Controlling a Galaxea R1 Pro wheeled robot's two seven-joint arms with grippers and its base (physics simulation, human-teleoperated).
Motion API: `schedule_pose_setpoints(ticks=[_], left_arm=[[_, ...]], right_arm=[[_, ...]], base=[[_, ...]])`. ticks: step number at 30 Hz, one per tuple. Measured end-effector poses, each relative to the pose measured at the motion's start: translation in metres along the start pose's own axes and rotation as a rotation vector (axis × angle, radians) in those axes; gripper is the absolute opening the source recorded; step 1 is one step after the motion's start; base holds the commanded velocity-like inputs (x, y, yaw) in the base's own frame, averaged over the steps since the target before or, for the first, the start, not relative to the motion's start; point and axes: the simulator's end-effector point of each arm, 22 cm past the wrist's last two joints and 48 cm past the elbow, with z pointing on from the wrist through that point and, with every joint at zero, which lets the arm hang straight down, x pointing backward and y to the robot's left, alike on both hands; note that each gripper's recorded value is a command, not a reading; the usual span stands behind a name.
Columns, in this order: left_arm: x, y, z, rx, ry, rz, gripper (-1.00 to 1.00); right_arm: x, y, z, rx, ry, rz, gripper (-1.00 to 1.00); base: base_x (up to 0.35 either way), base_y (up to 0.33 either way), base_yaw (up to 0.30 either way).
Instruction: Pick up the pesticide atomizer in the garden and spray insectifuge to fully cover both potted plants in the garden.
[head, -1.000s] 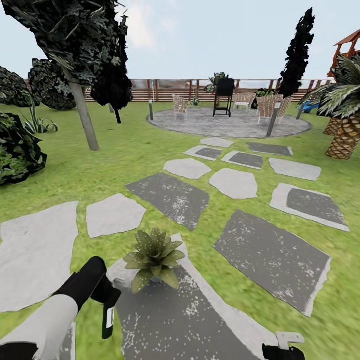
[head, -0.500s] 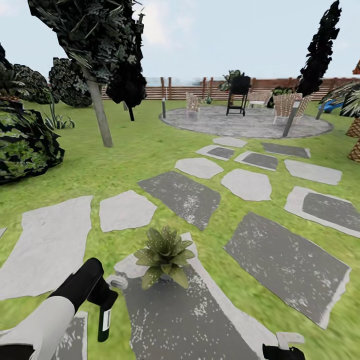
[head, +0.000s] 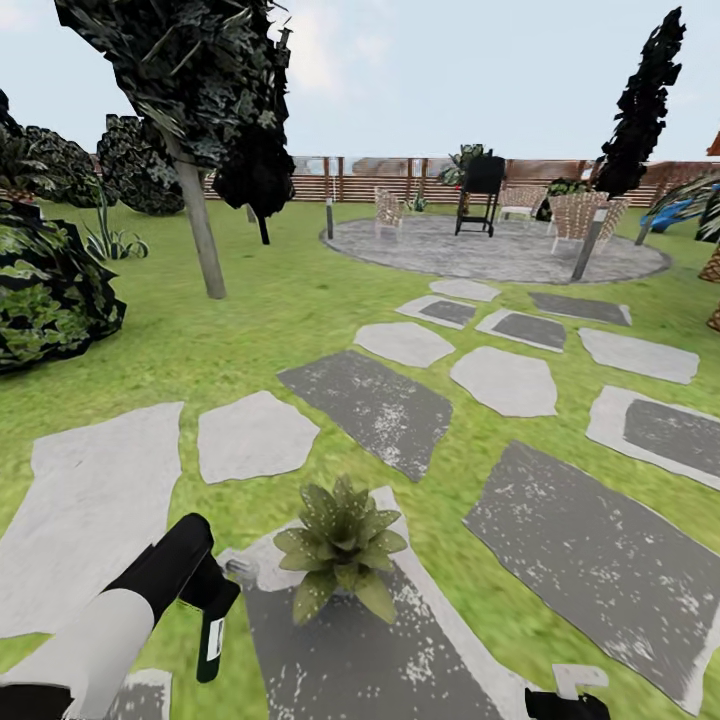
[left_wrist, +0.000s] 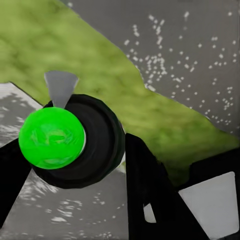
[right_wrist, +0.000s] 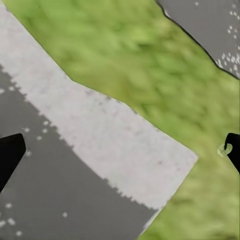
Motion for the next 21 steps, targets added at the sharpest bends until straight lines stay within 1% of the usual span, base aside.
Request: schedule_pose_setpoints(ticks=[3,6,11,16,21], left_arm=[[-0.001,-0.014,0.0,0.026,0.016,0.046,-1.0],[0.001,-0.02,0.001,0.026,0.037,0.088,-1.0],[0.0,-0.021,0.0,0.022,0.037,0.102,-1.0],[0.0,-0.02,0.0,0.018,0.035,0.105,-1.0],[0.001,-0.018,0.0,0.017,0.037,0.103,-1.0]], right_arm=[[0.0,0.0,0.0,0.001,0.0,0.0,1.0],[0.0,0.0,0.0,0.002,0.0,0.0,1.0],[0.0,-0.001,0.0,0.004,0.001,0.0,1.0],[0.001,-0.006,0.0,0.011,0.001,-0.001,1.0],[0.001,-0.006,0.001,0.011,0.002,-0.001,1.0]], base=[[0.043,0.037,0.0],[0.007,0.006,0.0],[0.001,-0.008,0.0],[-0.029,-0.22,0.0],[-0.21,-0.208,0.0]])
